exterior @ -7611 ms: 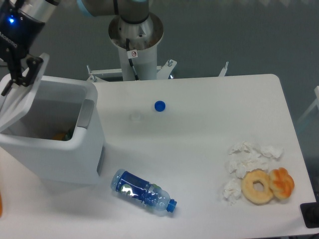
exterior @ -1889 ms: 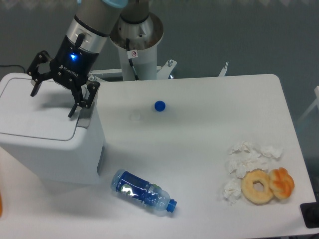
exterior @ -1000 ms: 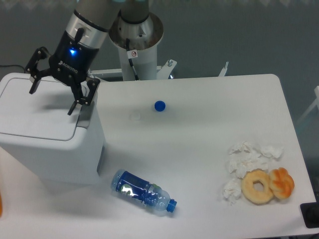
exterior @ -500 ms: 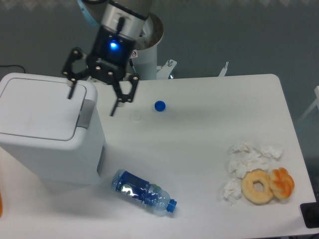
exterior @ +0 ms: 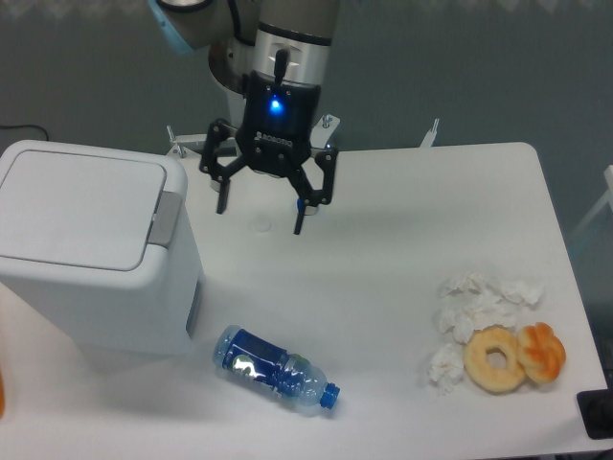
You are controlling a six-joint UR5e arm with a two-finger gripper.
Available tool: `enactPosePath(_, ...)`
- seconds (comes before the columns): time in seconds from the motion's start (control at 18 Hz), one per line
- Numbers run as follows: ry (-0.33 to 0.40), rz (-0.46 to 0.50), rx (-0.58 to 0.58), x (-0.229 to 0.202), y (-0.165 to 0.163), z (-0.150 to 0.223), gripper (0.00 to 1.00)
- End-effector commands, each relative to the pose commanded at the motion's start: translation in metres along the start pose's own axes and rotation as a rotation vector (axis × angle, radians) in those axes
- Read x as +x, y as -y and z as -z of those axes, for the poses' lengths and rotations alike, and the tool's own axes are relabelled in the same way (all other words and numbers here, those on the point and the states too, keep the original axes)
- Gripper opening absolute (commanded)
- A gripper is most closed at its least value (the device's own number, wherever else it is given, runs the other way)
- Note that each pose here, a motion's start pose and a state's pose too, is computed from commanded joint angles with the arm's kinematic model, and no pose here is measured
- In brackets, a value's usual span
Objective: Close the trash can
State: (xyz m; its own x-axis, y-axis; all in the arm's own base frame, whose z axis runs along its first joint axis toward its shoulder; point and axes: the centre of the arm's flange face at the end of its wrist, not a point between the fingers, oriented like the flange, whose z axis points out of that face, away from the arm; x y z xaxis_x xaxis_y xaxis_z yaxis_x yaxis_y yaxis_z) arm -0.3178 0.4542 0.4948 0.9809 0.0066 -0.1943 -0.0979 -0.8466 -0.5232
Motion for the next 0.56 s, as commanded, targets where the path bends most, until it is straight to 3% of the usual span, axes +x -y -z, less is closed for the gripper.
enactPosePath(0.22, 0.076, -0.105, -0.105, -0.008, -0.01, 0.0, 1.0)
enactPosePath(0.56, 0.084, -0.119, -0.128, -0.01, -0.013, -0.004, 1.0)
